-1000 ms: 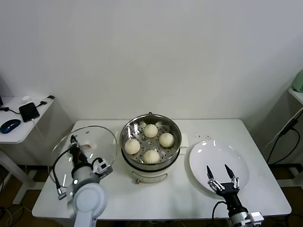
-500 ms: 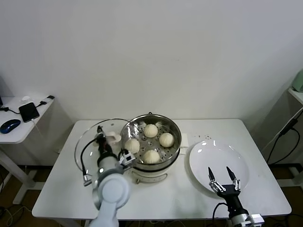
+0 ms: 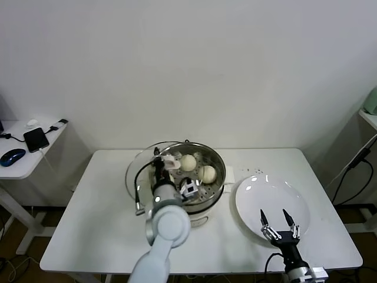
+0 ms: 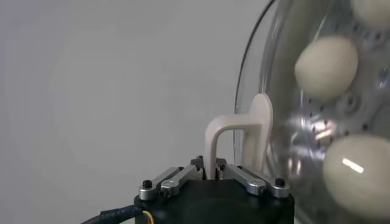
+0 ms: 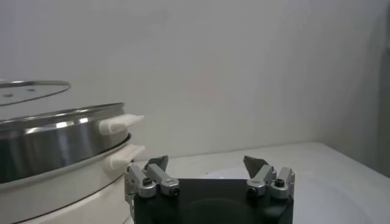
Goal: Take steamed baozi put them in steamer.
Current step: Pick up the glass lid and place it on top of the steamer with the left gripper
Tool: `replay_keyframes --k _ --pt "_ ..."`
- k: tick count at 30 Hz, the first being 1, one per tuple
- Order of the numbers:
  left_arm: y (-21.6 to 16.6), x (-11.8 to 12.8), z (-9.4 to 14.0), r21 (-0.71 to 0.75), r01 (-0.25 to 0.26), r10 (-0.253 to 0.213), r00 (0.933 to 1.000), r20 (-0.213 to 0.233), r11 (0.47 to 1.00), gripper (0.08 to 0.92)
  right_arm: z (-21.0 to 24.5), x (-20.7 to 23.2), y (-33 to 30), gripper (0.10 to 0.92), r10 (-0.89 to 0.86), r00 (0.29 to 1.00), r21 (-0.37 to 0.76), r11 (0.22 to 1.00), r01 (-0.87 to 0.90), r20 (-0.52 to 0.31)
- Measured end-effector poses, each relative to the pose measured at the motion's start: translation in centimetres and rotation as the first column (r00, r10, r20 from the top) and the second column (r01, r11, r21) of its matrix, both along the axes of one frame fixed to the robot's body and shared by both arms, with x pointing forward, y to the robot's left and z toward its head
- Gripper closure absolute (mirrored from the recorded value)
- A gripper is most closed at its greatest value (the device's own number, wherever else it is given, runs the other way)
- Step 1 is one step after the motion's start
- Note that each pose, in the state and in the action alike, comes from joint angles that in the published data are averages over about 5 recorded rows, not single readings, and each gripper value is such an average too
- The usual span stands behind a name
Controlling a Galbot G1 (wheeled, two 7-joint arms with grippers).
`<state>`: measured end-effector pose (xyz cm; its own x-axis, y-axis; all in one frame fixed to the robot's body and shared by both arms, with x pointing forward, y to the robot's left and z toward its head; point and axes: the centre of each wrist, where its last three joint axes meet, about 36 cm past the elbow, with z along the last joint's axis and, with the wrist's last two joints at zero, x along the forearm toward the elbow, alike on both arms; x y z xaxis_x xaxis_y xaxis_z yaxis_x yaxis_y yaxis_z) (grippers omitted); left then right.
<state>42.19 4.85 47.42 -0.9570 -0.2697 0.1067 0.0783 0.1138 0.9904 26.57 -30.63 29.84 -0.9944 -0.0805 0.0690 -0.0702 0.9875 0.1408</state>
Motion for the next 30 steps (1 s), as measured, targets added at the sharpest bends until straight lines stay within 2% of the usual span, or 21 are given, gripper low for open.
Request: replay_keyframes --k 5,13,18,30 --pt "-2.0 0.6 0.1 -0.013 0.054 -0.054 0.9985 -0.005 0.998 0.838 -0.2 -0.1 0.1 0.2 -0.006 1.0 0.0 1.0 0.006 -0.004" --pt "-4.2 1.7 -0.2 -0.018 0.127 -0.128 0.9918 -0.001 0.992 0.838 -0.5 -0.2 0.1 0.2 -0.01 1.0 -0.002 1.0 0.01 -0.012" --pt "-4.9 2.4 -0.8 -0.001 0.143 -0.143 0.9898 0.005 0.99 0.838 -0.6 -0.1 0.1 0.2 -0.01 1.0 -0.004 1.0 0.01 -0.011" --pt "-5.4 2.7 -2.4 0.036 0.147 -0.146 0.9891 -0.019 0.989 0.838 -0.7 -0.1 0.3 0.2 -0.008 1.0 -0.003 1.0 0.008 -0.013"
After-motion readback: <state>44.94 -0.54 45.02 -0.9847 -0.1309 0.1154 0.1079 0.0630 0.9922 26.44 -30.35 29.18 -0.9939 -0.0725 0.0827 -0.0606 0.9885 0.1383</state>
